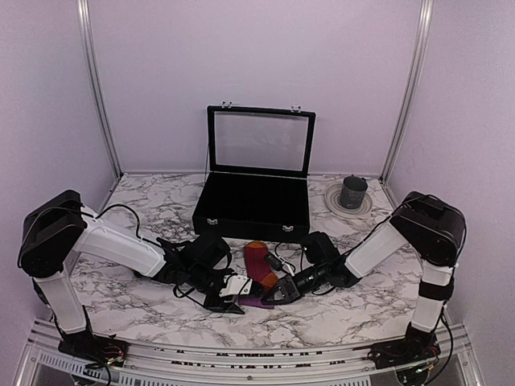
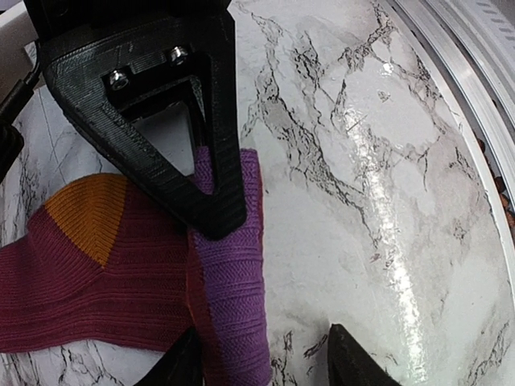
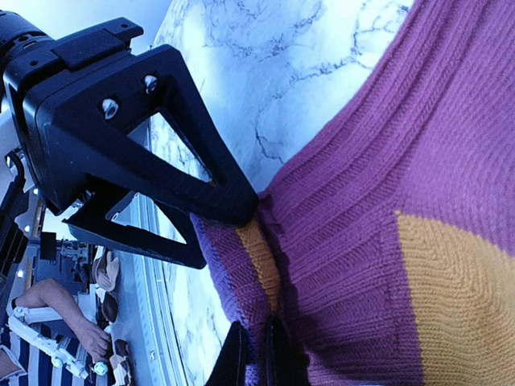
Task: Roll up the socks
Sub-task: Roll the sock at the center of the board.
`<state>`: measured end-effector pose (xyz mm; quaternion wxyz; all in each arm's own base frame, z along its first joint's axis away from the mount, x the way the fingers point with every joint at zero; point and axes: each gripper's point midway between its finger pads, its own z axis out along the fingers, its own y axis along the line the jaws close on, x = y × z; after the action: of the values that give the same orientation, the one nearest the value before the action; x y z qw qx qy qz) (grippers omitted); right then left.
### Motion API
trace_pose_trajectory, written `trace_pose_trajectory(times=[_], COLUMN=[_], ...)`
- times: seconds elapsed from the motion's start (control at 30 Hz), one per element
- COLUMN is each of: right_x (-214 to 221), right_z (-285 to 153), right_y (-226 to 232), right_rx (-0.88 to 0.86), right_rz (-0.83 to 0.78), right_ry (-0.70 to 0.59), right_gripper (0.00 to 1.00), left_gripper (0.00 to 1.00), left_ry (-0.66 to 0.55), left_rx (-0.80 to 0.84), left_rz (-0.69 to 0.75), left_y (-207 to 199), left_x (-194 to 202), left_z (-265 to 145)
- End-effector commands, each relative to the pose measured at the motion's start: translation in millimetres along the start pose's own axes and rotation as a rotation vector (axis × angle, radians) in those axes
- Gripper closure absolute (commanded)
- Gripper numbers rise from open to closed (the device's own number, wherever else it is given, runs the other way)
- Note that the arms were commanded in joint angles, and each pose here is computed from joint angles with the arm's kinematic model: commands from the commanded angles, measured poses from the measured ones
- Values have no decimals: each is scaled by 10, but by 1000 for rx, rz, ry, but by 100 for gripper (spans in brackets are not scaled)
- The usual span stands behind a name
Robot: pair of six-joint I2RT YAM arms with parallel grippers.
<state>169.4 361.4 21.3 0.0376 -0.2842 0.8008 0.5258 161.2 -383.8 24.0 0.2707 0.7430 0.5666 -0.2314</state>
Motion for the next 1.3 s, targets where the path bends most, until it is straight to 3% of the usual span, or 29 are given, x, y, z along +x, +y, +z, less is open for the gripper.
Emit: trace_pose_trajectory(times=[0.0, 0.17, 0.33, 0.43, 0.6, 0.73, 0.83, 0.97, 1.2, 1.23, 1.27], right_x=[539, 534, 527, 517, 511, 461, 409, 305, -5, -45, -72], right_z=[13, 5, 0, -2, -10, -23, -72, -225, -714, -785, -839], right_y=[-481, -468, -456, -443, -428, -387, -355, -284, -56, -1, 71], right_rx=[152, 152, 151, 149, 148, 141, 165, 229, 414, 450, 487], right_rz=[207, 204, 199, 195, 189, 168, 117, 3, -261, -304, -352], right_ry=[121, 119, 117, 115, 114, 96, 66, -10, -234, -267, -296], right_gripper=[98, 99, 99, 99, 98, 96, 84, 73, 59, 55, 33], left_gripper=[53, 63, 55, 55, 70, 85, 100, 100, 100, 100, 100], left_ry=[-37, -37, -46, -57, -87, -39, -6, 39, 84, 95, 116], left_rx=[23, 16, 14, 11, 3, 55, 99, 215, 332, 343, 364], left_rz=[-7, -31, -46, -50, -49, -98, -170, -356, -544, -560, -582], left_y=[7, 54, 75, 81, 69, 16, 9, 0, -10, -16, -47], left_x=[-152, -133, -176, -210, -249, -141, -72, 6, 114, 121, 146], left_z=[-10, 81, 77, 54, 12, 124, 185, 153, 119, 124, 124])
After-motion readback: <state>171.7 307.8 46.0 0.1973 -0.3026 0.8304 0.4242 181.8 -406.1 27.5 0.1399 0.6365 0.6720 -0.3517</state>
